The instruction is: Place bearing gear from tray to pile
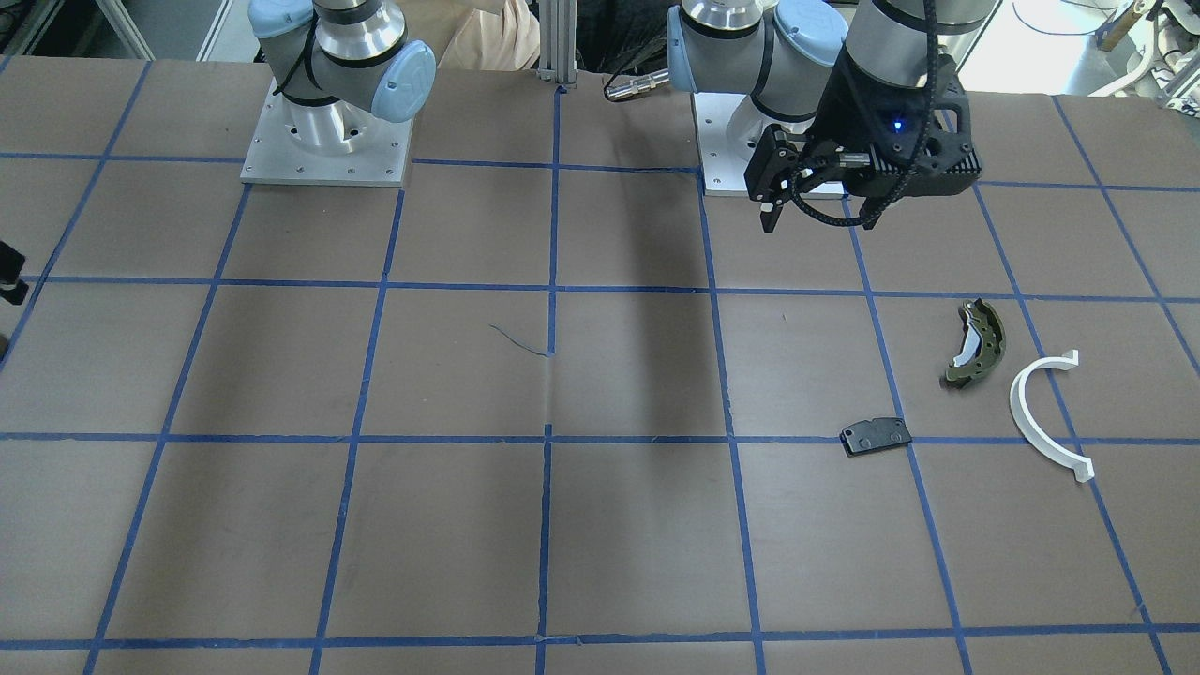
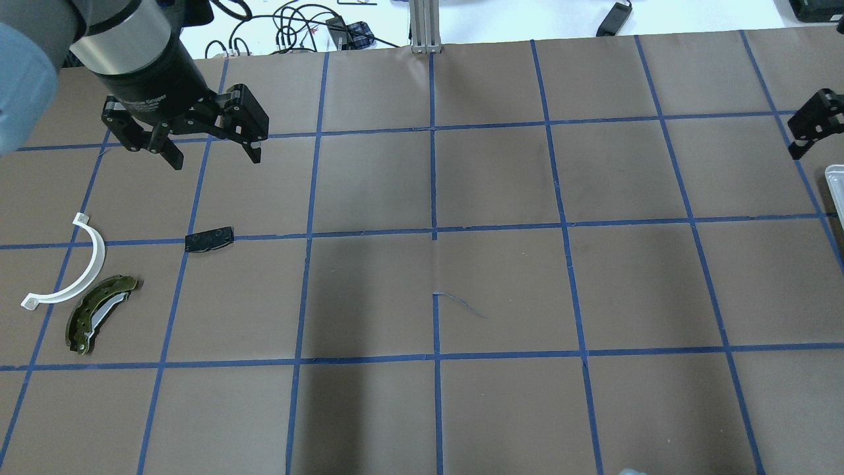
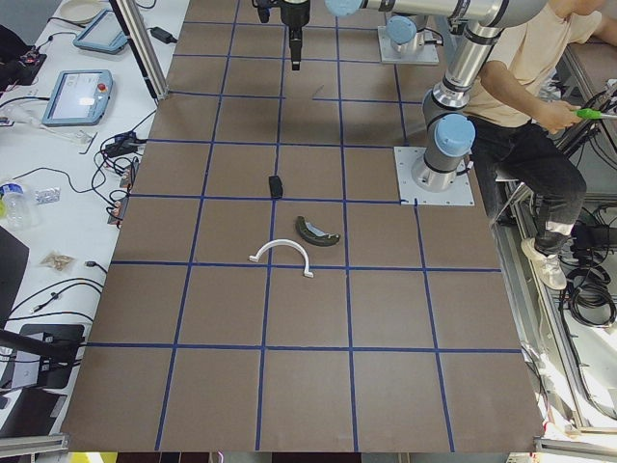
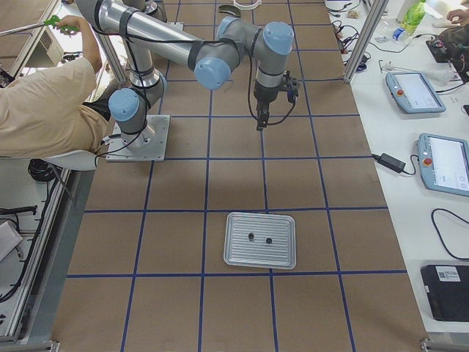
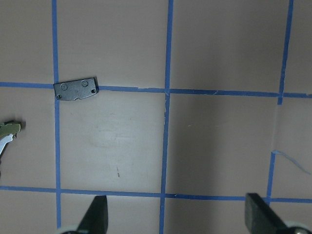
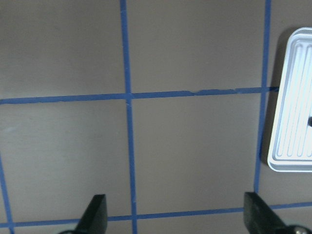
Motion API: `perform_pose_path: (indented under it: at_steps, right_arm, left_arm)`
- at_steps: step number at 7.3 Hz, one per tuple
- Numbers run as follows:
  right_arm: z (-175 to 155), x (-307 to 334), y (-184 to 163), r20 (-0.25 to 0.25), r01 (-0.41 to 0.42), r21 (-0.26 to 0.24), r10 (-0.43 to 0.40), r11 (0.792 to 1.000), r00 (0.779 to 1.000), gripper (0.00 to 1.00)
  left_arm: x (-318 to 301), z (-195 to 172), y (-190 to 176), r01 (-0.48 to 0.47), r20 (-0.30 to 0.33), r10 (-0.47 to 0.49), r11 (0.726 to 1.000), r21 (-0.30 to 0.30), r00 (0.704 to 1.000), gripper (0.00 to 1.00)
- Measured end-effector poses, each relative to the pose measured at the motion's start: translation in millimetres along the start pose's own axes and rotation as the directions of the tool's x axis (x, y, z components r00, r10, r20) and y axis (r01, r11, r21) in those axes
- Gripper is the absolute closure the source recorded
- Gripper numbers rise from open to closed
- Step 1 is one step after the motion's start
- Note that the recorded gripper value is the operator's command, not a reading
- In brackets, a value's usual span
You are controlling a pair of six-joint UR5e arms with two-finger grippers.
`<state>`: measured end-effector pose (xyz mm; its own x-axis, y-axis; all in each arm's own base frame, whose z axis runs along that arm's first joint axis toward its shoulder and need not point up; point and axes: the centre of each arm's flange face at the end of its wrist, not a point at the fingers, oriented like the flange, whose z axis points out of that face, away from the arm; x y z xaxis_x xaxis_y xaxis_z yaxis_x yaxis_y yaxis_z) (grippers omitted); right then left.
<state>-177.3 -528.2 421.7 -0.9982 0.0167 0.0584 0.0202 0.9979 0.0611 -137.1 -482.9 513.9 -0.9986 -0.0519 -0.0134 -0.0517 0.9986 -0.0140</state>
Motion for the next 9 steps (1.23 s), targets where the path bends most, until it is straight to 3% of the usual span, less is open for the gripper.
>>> perform_pose_path:
  at_steps: [4,9]
  right_arm:
    - [86.0,131.3,-11.9,-0.028,0.031,0.022,-0.030,0.999,0.999,0.00]
    - [195.5,227.3,-1.8,0.004,0.011,0.006,-0.011,1.000,1.000,0.04]
  left_arm:
    - [0.0,-0.4,0.1,0.001,0.000,-0.001,1.000,0.001,1.000,0.00]
    - [0.0,-0.5,0.3,0.000,-0.001,0.000,1.000,0.002,1.000,0.00]
